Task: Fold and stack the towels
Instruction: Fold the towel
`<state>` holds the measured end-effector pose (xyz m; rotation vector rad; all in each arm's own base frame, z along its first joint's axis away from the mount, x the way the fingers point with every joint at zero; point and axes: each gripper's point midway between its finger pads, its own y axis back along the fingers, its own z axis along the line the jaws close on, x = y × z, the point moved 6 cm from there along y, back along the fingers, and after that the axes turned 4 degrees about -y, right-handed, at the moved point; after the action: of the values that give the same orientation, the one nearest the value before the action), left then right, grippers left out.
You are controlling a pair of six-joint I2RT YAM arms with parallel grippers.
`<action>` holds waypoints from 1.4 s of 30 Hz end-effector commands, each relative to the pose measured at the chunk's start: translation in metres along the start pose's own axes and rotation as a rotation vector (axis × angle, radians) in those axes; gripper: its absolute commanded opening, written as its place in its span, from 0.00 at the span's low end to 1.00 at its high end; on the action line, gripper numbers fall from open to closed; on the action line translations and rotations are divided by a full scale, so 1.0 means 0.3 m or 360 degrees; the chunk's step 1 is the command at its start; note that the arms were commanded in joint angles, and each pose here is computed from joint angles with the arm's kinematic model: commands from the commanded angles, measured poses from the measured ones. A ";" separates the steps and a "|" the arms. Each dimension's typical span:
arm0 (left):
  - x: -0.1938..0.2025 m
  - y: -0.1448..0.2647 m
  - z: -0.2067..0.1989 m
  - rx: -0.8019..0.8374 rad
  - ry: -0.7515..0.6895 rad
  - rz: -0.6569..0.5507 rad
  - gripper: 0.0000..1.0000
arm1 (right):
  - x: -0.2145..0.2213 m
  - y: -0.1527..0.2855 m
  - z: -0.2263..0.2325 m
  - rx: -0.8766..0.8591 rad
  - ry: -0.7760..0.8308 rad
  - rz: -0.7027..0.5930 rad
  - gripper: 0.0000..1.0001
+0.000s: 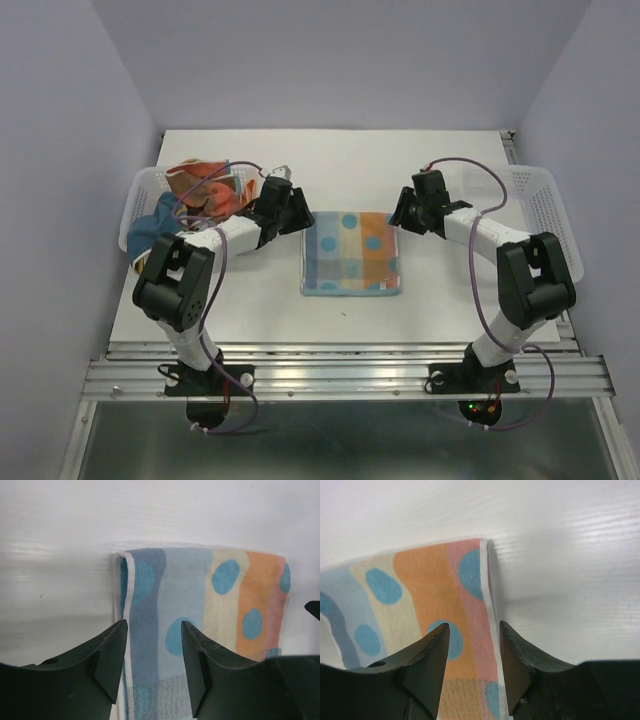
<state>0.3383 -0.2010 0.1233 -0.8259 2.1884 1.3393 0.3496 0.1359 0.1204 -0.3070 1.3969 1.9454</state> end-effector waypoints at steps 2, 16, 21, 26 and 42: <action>-0.091 -0.059 -0.027 0.0083 -0.0070 -0.0019 0.54 | -0.120 -0.052 0.043 -0.0101 0.0052 -0.0074 0.47; -0.113 -0.211 0.023 0.0099 -0.0054 0.0095 0.33 | -0.154 -0.208 0.034 -0.0126 0.0032 0.0040 0.38; -0.112 -0.237 0.023 0.0113 -0.0070 0.0121 0.17 | -0.150 -0.223 0.037 -0.0148 0.0025 0.0055 0.34; -0.124 -0.241 0.032 0.0107 -0.0070 0.0119 0.00 | -0.148 -0.231 0.038 -0.0150 0.0030 0.0065 0.16; -0.078 0.001 -0.005 0.0366 -0.0025 -0.0056 0.00 | -0.069 -0.028 0.038 -0.0386 0.0053 0.0074 0.01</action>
<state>0.3666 -0.1957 0.1157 -0.7261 2.2592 1.1910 0.3884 0.1391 0.1196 -0.3709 1.2784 2.1232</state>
